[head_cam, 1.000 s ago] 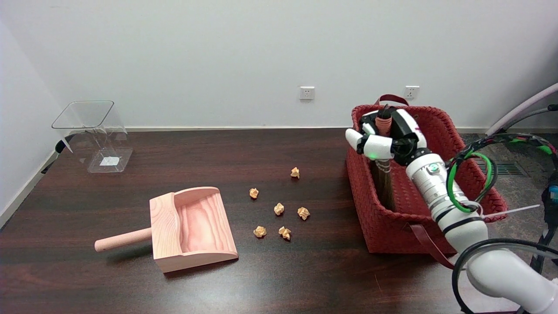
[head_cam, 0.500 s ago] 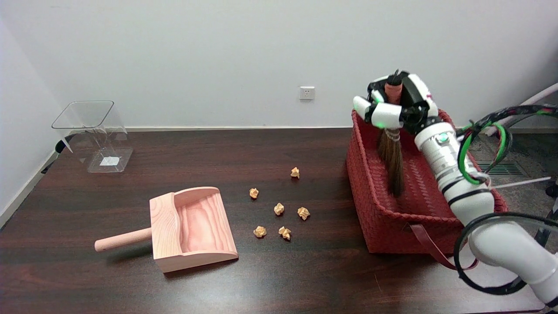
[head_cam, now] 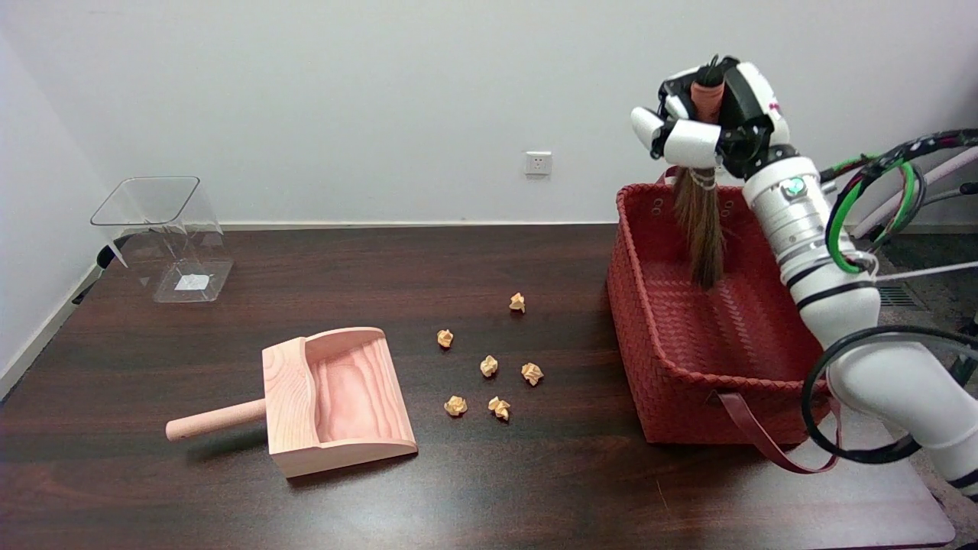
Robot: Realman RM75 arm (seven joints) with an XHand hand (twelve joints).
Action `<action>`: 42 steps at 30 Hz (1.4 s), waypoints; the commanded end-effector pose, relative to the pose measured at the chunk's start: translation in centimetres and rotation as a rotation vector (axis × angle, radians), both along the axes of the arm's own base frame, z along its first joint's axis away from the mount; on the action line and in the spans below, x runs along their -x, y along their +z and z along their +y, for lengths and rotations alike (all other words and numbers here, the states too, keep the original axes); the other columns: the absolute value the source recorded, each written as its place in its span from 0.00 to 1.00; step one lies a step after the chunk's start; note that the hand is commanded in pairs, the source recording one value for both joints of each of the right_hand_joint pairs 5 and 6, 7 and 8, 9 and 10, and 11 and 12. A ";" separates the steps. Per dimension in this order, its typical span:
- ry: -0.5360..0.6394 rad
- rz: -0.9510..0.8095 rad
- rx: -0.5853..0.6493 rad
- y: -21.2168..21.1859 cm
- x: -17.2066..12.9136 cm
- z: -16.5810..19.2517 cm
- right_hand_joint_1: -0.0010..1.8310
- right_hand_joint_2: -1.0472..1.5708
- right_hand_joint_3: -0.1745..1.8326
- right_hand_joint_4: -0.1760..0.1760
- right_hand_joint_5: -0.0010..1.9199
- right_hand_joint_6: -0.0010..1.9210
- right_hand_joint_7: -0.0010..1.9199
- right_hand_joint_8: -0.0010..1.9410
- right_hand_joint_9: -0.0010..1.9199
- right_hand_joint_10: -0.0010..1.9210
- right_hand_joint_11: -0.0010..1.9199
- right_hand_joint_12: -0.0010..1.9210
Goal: Pick up the broom in the basket.
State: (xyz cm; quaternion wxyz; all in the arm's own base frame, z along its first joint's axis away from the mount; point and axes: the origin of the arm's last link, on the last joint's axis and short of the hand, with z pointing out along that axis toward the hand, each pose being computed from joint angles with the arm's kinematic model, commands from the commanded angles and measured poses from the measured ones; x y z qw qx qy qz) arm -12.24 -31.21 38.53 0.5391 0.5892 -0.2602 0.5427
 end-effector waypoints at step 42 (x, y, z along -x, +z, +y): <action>0.043 0.096 -0.333 -13.6 -2.5 -5.0 0.79 0.80 0.40 0.50 1.00 1.00 1.00 0.99 1.00 1.00 1.00 1.00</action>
